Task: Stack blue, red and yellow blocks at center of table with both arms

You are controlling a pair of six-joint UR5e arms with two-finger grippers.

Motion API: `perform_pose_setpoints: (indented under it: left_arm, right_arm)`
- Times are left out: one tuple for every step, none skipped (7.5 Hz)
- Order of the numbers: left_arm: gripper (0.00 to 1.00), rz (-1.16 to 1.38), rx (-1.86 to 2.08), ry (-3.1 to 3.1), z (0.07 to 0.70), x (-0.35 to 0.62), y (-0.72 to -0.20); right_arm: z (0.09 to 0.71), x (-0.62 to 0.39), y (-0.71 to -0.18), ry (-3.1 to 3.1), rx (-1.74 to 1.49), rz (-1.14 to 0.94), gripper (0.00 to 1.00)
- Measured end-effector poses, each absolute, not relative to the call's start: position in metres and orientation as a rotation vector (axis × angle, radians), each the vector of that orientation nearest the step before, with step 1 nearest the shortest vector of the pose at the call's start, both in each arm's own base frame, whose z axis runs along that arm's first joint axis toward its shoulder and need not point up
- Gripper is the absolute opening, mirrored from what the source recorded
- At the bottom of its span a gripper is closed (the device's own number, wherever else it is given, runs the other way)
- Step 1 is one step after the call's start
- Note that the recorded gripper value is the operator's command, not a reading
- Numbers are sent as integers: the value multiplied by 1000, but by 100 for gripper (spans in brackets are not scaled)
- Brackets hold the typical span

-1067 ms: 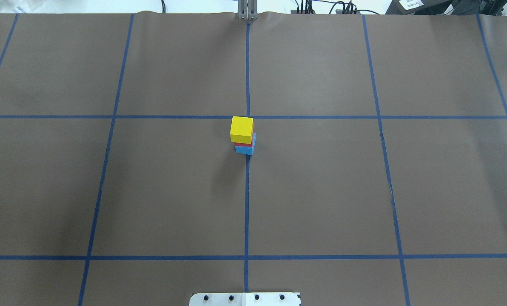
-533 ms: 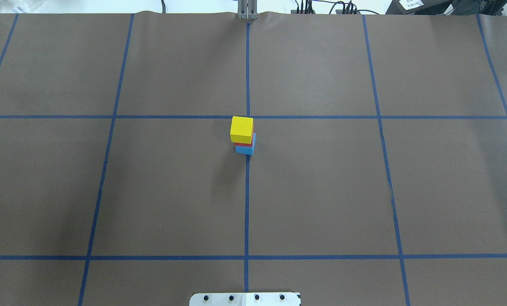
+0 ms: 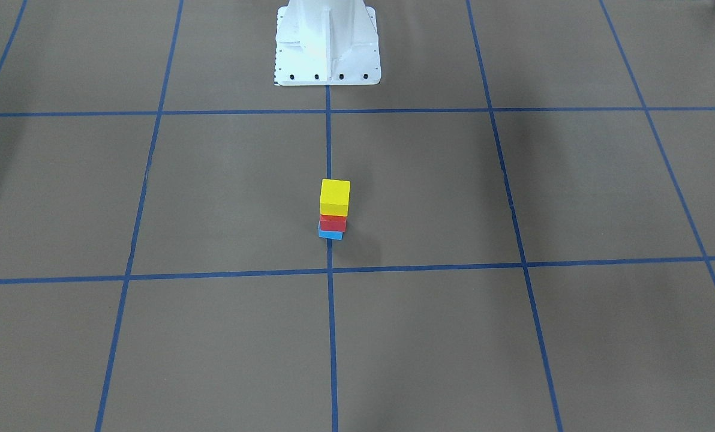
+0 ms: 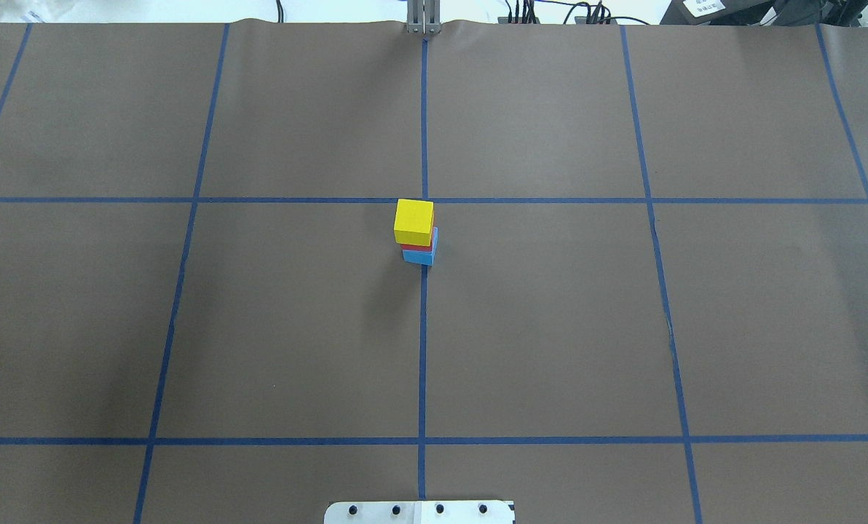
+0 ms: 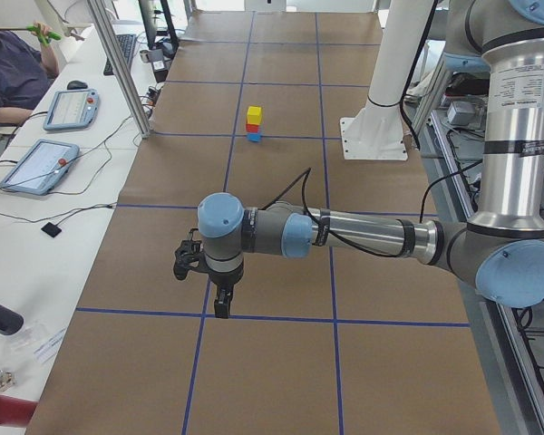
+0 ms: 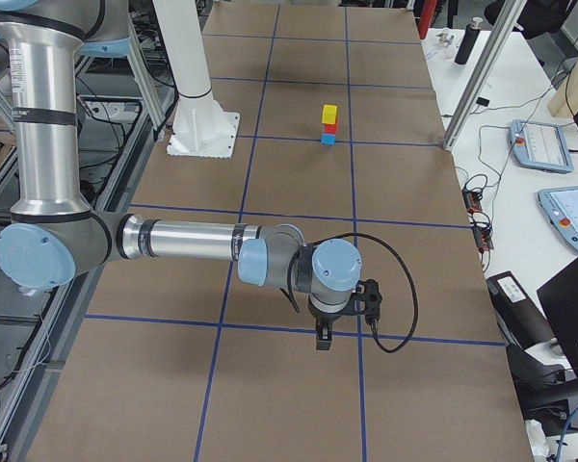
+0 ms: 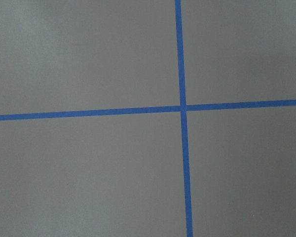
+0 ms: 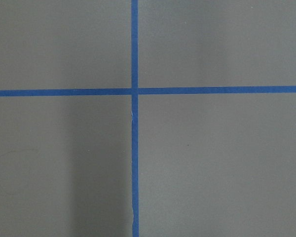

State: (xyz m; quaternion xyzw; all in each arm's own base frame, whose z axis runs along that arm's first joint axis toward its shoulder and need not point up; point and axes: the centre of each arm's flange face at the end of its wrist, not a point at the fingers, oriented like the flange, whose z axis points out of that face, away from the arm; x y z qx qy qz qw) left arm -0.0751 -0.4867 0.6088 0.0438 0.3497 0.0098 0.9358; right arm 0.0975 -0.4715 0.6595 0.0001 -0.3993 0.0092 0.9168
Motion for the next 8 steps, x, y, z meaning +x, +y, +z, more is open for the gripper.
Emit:
perform_pose_setpoints:
  left_arm:
    - [100,20,90,715,609,-75,-487]
    - [100,20,89,715,609,-75,-487]
    - [100,21,89,715,609,-75,-487]
    - [100,21,90,715,608,-75,-487]
    - [100,21,89,715,609,-74,-487]
    - [100,21,88,715,609,-74,-487]
    - [100,21,87,715,610,-74,-488]
    - [100,21,87,715,610,-74,-487]
  right_arm:
    - [659,97,-471,-823,2,19,99]
    - [659,98,-471,-824,3,19,99]
    - [659,98,-471,-824,4,18,99]
    - [659,98,-471,-823,5,18,99]
    - [658,98,-472,-822,7,16,99]
    - [657,98,-473,-822,9,15,99]
    - [656,98,-473,-822,12,14,99]
    - [655,98,-473,-822,14,14,99]
